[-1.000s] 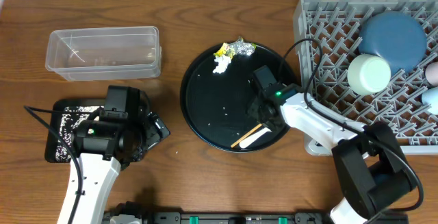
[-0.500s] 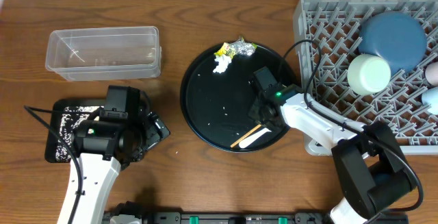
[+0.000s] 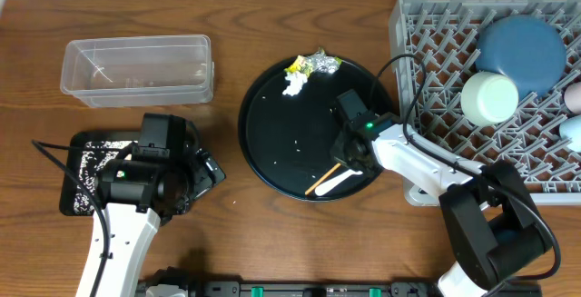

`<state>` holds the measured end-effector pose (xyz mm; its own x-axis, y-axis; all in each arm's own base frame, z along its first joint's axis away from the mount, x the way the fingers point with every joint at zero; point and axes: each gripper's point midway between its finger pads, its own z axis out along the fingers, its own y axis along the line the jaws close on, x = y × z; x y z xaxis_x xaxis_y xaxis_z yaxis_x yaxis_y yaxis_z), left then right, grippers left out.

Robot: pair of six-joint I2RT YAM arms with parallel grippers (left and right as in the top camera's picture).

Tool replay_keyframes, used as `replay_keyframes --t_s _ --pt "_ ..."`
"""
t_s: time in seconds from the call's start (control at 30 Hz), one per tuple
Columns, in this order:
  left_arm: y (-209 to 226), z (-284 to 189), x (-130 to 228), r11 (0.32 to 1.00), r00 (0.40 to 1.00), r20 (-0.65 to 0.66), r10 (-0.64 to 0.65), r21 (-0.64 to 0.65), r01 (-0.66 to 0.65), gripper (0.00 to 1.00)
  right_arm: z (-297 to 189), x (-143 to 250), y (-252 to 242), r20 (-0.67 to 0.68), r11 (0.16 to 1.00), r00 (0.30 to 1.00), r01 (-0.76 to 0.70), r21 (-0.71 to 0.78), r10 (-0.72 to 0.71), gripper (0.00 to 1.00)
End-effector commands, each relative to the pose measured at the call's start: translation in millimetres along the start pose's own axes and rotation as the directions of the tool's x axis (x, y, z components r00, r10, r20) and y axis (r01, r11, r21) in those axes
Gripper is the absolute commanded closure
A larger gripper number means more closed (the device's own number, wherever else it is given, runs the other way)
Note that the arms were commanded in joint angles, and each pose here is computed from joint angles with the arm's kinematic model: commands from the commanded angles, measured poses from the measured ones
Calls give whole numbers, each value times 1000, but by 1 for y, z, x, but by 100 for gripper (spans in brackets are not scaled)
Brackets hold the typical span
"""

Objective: Sort waste into correct bins and load items into the dishwasher rack
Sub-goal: 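Grasp the wooden chopstick with the right gripper, then carry the chopstick into the rack and release it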

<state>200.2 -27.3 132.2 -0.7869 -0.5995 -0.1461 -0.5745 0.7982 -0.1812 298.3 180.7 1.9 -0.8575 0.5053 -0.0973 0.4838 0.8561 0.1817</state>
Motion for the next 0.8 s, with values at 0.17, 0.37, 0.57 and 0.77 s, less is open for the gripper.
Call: replay_keyframes --t_s 0.17,0.37,0.57,0.77 --pt "0 -5 -6 1000 1000 28 -9 -3 9 2 4 2 -2 -17 999 999 39 9 -38 99" --pt "0 -5 -6 1000 1000 28 -9 -3 9 2 -17 -8 14 9 995 997 83 -59 -82 99" --pt "0 -5 -6 1000 1000 27 -9 -3 9 2 -42 -21 17 51 990 995 95 -103 -90 99" --pt "0 -5 -6 1000 1000 28 -9 -3 9 2 -83 -47 19 148 972 980 159 -175 -134 99"
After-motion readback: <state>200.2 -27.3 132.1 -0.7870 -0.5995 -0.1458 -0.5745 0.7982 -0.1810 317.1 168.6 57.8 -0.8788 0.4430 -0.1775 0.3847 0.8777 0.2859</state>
